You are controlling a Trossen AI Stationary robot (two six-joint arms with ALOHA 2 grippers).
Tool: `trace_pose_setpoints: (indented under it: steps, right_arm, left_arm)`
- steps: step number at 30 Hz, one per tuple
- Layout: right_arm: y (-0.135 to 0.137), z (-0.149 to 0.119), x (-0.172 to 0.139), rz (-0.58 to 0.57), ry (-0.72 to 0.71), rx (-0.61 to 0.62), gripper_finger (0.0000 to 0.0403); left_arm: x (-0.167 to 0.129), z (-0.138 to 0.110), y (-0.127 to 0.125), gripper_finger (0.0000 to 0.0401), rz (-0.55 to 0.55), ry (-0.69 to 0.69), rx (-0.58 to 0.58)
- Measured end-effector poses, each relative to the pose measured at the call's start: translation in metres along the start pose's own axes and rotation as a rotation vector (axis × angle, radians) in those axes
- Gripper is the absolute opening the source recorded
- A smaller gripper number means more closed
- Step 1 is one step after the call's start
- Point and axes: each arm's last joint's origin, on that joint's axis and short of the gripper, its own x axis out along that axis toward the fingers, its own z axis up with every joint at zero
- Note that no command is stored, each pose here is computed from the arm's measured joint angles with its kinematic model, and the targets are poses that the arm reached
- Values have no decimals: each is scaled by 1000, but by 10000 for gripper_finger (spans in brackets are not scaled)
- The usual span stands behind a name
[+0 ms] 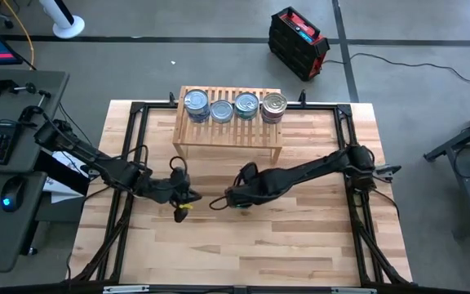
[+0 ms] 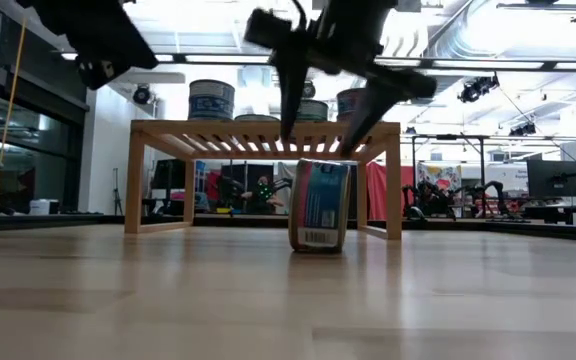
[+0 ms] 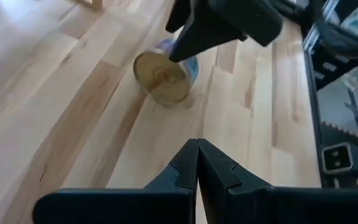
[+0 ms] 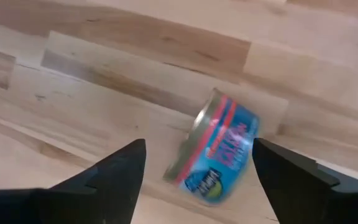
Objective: Stack canned seafood by type on shelf
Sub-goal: Stack the blue-pink tuna can on top of the other blue-pink tuna can on the shelf
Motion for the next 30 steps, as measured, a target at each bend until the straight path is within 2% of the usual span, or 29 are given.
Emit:
trace_pose_setpoints:
  steps: [9,18,25,30]
  right_arm:
    - [-1,-7,24,-78,0,129,287]
    - [-1,-15,36,-110,40,167,287]
    - [-1,-11,31,-122,29,98,287]
    - [11,-15,-3,-87,75,21,287]
  left_arm:
    - [-1,-9,6,0,29,114,31]
    - [-1,-11,7,0,41,129,38]
    - [-1,-11,7,0,41,129,42]
    - [-1,-11,7,0,42,128,27]
